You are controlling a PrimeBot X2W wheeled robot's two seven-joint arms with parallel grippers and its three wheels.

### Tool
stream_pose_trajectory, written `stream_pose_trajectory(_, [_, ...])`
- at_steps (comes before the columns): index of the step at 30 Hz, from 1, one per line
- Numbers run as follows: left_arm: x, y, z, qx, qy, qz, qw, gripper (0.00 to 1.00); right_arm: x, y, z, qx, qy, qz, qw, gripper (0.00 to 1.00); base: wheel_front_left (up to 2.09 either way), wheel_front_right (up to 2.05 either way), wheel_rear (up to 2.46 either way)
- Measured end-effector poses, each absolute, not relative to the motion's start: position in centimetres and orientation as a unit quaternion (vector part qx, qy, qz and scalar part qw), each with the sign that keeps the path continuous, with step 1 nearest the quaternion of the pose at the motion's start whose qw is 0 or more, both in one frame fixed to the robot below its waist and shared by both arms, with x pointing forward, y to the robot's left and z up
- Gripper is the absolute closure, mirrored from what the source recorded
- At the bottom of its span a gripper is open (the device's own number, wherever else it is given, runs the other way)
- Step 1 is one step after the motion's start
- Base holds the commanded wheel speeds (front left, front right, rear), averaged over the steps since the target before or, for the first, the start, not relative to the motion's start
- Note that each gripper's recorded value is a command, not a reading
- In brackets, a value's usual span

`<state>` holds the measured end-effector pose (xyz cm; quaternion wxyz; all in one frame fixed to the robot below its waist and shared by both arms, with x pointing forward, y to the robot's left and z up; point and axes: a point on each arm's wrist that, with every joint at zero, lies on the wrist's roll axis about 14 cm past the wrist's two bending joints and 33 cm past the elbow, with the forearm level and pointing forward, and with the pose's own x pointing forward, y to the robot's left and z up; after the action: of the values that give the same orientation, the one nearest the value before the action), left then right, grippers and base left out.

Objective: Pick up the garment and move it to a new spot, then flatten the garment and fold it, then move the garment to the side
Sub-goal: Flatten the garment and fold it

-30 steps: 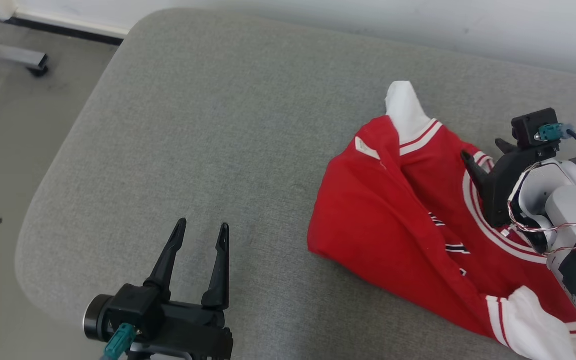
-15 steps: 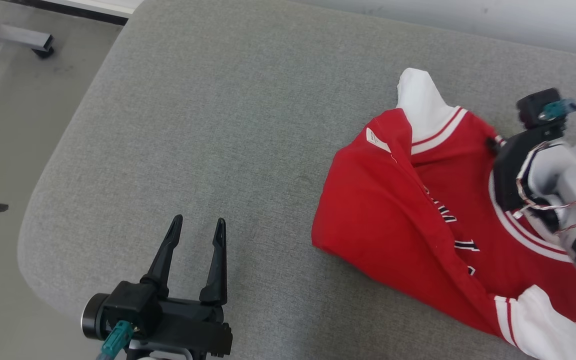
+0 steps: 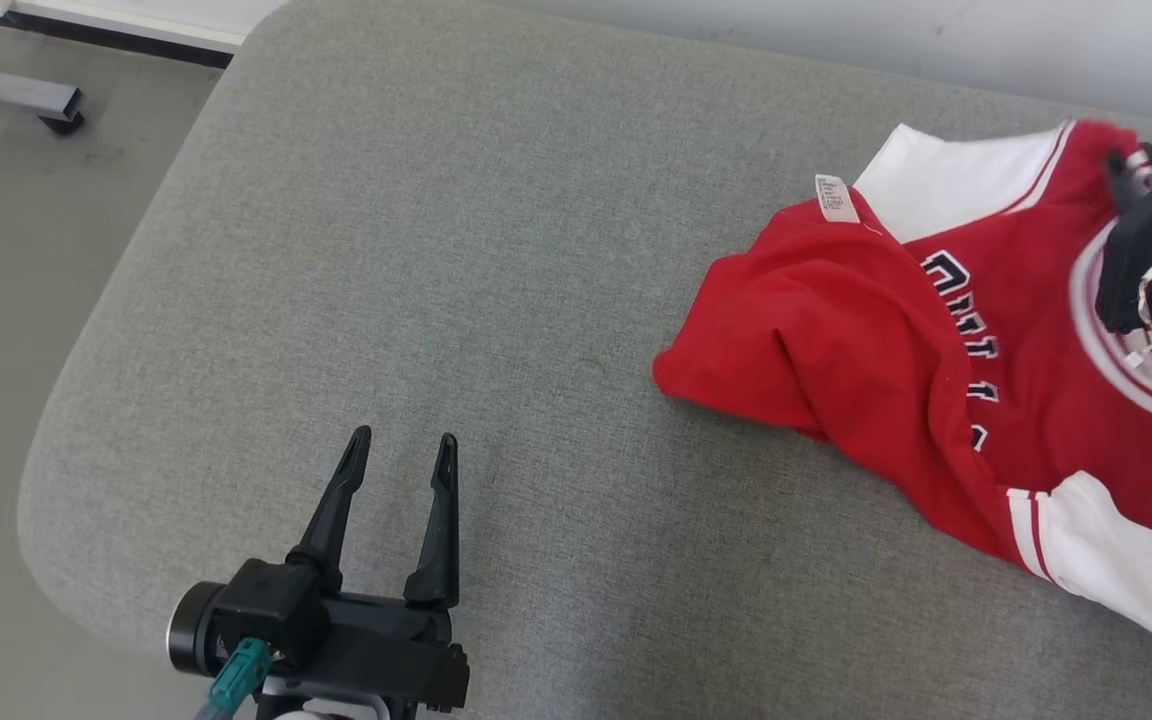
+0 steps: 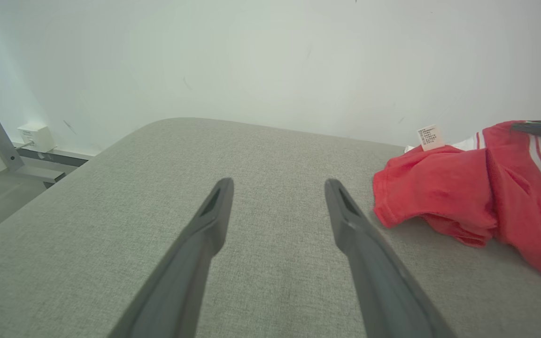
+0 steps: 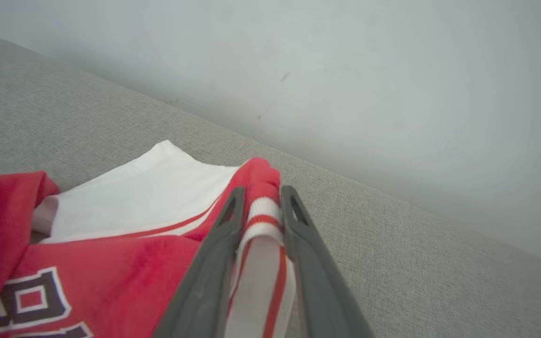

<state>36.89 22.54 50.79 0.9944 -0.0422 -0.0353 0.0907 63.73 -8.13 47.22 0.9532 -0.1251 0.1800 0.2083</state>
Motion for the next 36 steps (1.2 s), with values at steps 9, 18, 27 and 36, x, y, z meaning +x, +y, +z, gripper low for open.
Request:
stream_pose_trajectory(9, [36.2,22.8,51.3,-0.034,-0.045,0.091,0.994,0.00,62.6,-8.0,51.2,-0.096,0.087,0.209,0.969,0.00,0.00,0.00,0.00])
stream_pose_trajectory(18, [35.3,23.3,51.8,-0.022,-0.055,0.083,0.995,0.00,58.9,-10.8,57.1,-0.035,-0.017,0.206,0.978,0.00,0.00,0.00,0.00])
stream_pose_trajectory(27, [36.0,21.8,52.3,-0.017,-0.065,0.050,0.996,0.00,50.7,-16.0,56.6,0.005,-0.063,0.168,0.984,0.00,0.00,0.00,0.00])
stream_pose_trajectory(36, [36.6,20.2,53.3,-0.016,-0.082,0.020,0.996,0.00,42.5,-17.7,54.1,0.051,-0.070,0.118,0.989,0.00,0.00,0.00,0.00])
